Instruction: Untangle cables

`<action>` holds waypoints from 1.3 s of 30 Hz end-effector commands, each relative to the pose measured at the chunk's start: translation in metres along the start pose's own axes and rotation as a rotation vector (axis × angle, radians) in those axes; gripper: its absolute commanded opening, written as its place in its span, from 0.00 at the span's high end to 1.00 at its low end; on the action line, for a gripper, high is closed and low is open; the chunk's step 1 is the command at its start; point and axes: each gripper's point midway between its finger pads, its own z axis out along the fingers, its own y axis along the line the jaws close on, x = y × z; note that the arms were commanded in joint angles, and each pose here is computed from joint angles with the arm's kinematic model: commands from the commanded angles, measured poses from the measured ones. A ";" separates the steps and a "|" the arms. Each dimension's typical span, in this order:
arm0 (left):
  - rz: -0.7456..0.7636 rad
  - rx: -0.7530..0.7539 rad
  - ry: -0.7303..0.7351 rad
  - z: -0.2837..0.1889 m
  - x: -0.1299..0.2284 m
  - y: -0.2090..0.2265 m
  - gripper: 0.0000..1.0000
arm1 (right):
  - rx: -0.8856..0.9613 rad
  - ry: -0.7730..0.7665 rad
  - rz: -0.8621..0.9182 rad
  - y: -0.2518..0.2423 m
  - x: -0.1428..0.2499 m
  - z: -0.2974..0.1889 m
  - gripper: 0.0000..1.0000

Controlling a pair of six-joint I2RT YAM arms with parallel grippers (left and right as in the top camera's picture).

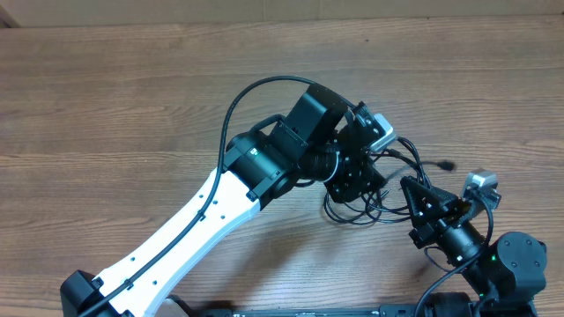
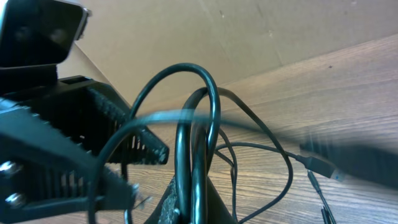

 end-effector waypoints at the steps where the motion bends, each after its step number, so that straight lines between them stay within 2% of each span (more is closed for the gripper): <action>1: 0.077 0.094 -0.014 -0.003 -0.006 -0.020 0.58 | 0.017 -0.026 -0.011 0.000 -0.006 -0.003 0.96; 5: 0.077 0.095 -0.015 -0.003 -0.006 -0.020 0.67 | 0.033 -0.029 -0.008 -0.003 -0.007 -0.004 0.96; 9: 0.077 0.114 -0.016 -0.003 -0.007 -0.023 0.68 | 0.068 -0.029 0.000 -0.010 -0.005 -0.004 0.96; 13: 0.079 0.182 -0.019 -0.005 -0.007 -0.035 0.62 | 0.077 -0.030 0.002 -0.011 -0.005 -0.004 0.97; 17: 0.080 0.234 -0.013 -0.007 -0.004 -0.044 0.48 | 0.085 -0.033 0.002 -0.013 -0.006 -0.004 0.96; 19: 0.079 0.248 -0.008 -0.007 -0.003 -0.046 0.48 | 0.084 -0.033 0.002 -0.012 -0.006 -0.004 0.96; 20: 0.078 0.250 -0.007 -0.007 -0.003 -0.046 0.50 | 0.084 -0.033 0.002 -0.013 -0.006 -0.004 0.96; 21: 0.077 0.250 -0.007 -0.007 -0.003 -0.046 0.58 | 0.084 -0.033 0.002 -0.013 -0.006 -0.004 0.96; 23: 0.078 0.240 -0.011 -0.007 -0.004 -0.044 0.88 | 0.084 -0.033 0.002 -0.013 -0.006 -0.004 0.94; 24: 0.077 0.224 -0.010 -0.007 -0.004 -0.041 0.96 | 0.084 -0.033 0.002 -0.013 -0.006 -0.004 0.90; 25: 0.075 0.195 -0.009 -0.006 -0.004 -0.036 0.96 | 0.084 -0.033 0.002 -0.013 -0.006 -0.004 0.84; 28: 0.045 0.105 -0.008 -0.005 -0.004 -0.018 0.96 | 0.085 -0.032 0.002 -0.013 -0.006 -0.004 0.42; 29: 0.025 0.070 -0.008 -0.005 -0.005 -0.011 0.96 | 0.085 -0.030 0.003 -0.013 -0.005 -0.004 0.23; 31: -0.023 0.007 -0.010 -0.007 -0.005 0.002 0.96 | 0.087 -0.029 0.004 -0.013 -0.005 -0.004 0.05; 35: -0.077 -0.043 -0.021 -0.012 -0.006 0.018 0.96 | 0.087 -0.028 0.004 -0.013 -0.005 -0.004 0.00; 39: -0.115 -0.066 -0.032 -0.017 -0.007 0.029 0.96 | 0.097 -0.027 0.006 -0.015 -0.004 -0.004 0.00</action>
